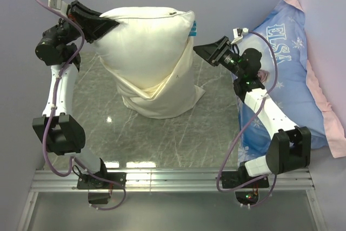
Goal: Remove the pillowcase from the pillow
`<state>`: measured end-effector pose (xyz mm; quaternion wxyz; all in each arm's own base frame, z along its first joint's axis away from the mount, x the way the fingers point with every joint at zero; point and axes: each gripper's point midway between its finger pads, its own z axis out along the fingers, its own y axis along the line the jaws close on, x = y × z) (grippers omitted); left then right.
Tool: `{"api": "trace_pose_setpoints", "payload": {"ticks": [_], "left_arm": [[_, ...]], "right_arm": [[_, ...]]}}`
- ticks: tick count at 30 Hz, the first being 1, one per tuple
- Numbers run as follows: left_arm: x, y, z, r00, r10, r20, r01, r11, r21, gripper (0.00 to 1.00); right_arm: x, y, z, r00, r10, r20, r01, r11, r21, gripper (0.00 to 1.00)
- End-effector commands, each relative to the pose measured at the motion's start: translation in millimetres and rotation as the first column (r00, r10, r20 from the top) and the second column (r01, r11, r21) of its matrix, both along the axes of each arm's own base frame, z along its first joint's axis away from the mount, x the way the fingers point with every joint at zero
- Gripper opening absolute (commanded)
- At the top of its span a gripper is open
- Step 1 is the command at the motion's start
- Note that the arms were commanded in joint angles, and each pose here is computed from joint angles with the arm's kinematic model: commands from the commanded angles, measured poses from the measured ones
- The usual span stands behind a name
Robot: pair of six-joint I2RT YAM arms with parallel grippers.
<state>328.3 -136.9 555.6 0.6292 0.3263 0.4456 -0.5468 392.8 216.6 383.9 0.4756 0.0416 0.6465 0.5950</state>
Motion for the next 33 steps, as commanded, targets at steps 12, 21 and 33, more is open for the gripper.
{"api": "trace_pose_setpoints", "payload": {"ticks": [12,21,33], "left_arm": [[-17.0,-1.4,16.9,0.994,0.049,0.096,-0.049,0.999,-0.010,0.01],[-9.1,-4.5,12.6,0.996,0.057,0.069,-0.056,0.998,-0.015,0.01],[-7.6,-2.2,20.1,0.991,0.105,0.083,-0.103,0.994,-0.034,0.00]], "right_arm": [[-49.9,19.7,-0.1,0.985,0.110,0.137,-0.114,0.993,0.028,0.69],[-32.0,31.8,-17.2,0.992,0.101,0.076,-0.102,0.995,0.009,0.46],[-18.8,-9.6,-101.3,0.988,-0.053,-0.148,0.048,0.998,-0.041,0.00]]}}
